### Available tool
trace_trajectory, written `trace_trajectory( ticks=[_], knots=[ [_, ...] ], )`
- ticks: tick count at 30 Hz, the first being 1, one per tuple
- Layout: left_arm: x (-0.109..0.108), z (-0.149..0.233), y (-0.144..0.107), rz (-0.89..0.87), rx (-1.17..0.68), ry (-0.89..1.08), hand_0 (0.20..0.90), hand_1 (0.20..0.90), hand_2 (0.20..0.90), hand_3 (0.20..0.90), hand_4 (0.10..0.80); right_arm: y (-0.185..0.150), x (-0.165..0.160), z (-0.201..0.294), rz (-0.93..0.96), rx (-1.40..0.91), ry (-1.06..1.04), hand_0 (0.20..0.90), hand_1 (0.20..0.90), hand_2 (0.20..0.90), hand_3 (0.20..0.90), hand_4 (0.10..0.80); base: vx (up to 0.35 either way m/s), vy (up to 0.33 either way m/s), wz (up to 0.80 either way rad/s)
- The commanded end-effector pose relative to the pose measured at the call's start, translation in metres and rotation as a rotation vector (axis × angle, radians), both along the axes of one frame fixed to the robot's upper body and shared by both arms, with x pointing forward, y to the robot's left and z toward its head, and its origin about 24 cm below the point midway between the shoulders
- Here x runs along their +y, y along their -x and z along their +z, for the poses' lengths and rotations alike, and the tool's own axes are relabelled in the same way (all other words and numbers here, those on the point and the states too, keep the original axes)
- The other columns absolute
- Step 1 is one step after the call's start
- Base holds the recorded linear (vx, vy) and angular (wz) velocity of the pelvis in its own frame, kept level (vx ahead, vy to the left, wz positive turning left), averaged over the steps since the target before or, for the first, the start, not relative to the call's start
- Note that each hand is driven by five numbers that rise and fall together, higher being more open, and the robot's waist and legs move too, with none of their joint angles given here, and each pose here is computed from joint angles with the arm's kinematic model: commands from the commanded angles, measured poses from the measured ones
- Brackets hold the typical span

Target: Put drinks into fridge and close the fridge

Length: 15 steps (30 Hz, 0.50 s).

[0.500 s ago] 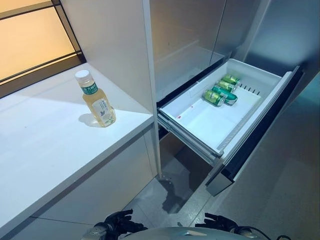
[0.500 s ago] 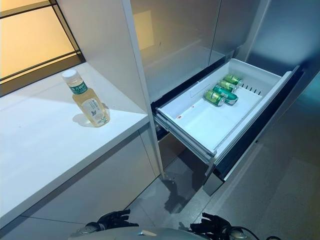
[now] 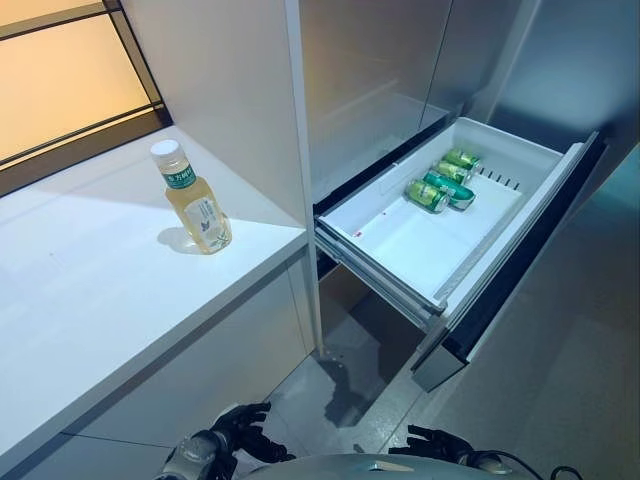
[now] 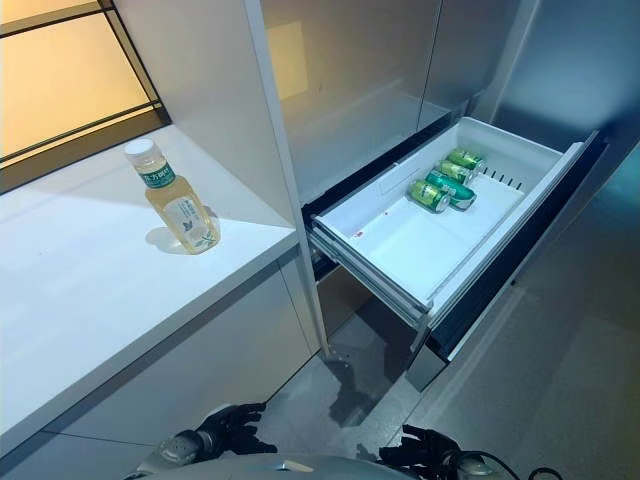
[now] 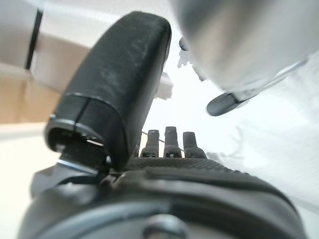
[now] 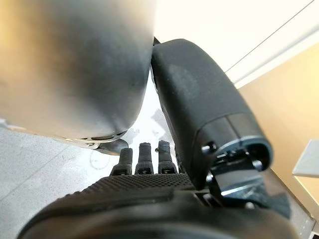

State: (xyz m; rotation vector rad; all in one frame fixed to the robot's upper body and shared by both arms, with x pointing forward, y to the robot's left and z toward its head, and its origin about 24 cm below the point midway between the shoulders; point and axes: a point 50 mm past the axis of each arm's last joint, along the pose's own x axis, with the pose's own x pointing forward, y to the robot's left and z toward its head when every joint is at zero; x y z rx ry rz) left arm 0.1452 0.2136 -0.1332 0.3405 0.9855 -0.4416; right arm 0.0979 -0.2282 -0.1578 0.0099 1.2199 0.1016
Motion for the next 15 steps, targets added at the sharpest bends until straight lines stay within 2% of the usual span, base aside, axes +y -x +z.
trace_trajectory(
  ticks=[1,5,7,9,10,13,15],
  knots=[
    [-0.019,0.040,-0.059,-0.194,-0.129,0.176,0.900,0.900,0.900,0.900,0.800,-0.021,-0.010,0.009,0.080,-0.045,0.019,0.900,0.900,0.900,0.900,0.800,-0.029,0.040,-0.07],
    [-0.035,0.093,-0.091,-0.336,-0.185,0.448,0.900,0.900,0.900,0.900,0.800,-0.022,-0.015,0.010,0.086,-0.047,0.034,0.900,0.900,0.900,0.900,0.800,-0.010,0.016,-0.01],
    [-0.043,0.115,-0.103,-0.369,-0.245,0.521,0.900,0.900,0.900,0.900,0.800,-0.021,-0.015,0.010,0.086,-0.047,0.038,0.900,0.900,0.900,0.900,0.800,0.000,0.000,0.00],
    [-0.057,0.165,-0.122,-0.367,-0.432,0.641,0.900,0.900,0.900,0.900,0.800,-0.017,-0.015,0.009,0.086,-0.043,0.047,0.900,0.900,0.900,0.900,0.800,0.000,0.000,0.00],
    [-0.058,0.172,-0.124,-0.359,-0.473,0.673,0.900,0.900,0.900,0.900,0.800,-0.016,-0.014,0.008,0.084,-0.043,0.047,0.900,0.900,0.900,0.900,0.800,0.000,0.000,0.00],
    [-0.074,0.236,-0.133,-0.331,-0.723,0.925,0.900,0.900,0.900,0.900,0.800,-0.008,-0.008,0.004,0.070,-0.041,0.033,0.900,0.900,0.900,0.900,0.800,0.004,-0.007,0.01],
    [-0.078,0.260,-0.134,-0.331,-0.851,1.023,0.900,0.900,0.900,0.900,0.800,-0.004,-0.004,0.002,0.065,-0.038,0.028,0.900,0.900,0.900,0.900,0.800,0.010,-0.012,0.02]
  ],
)
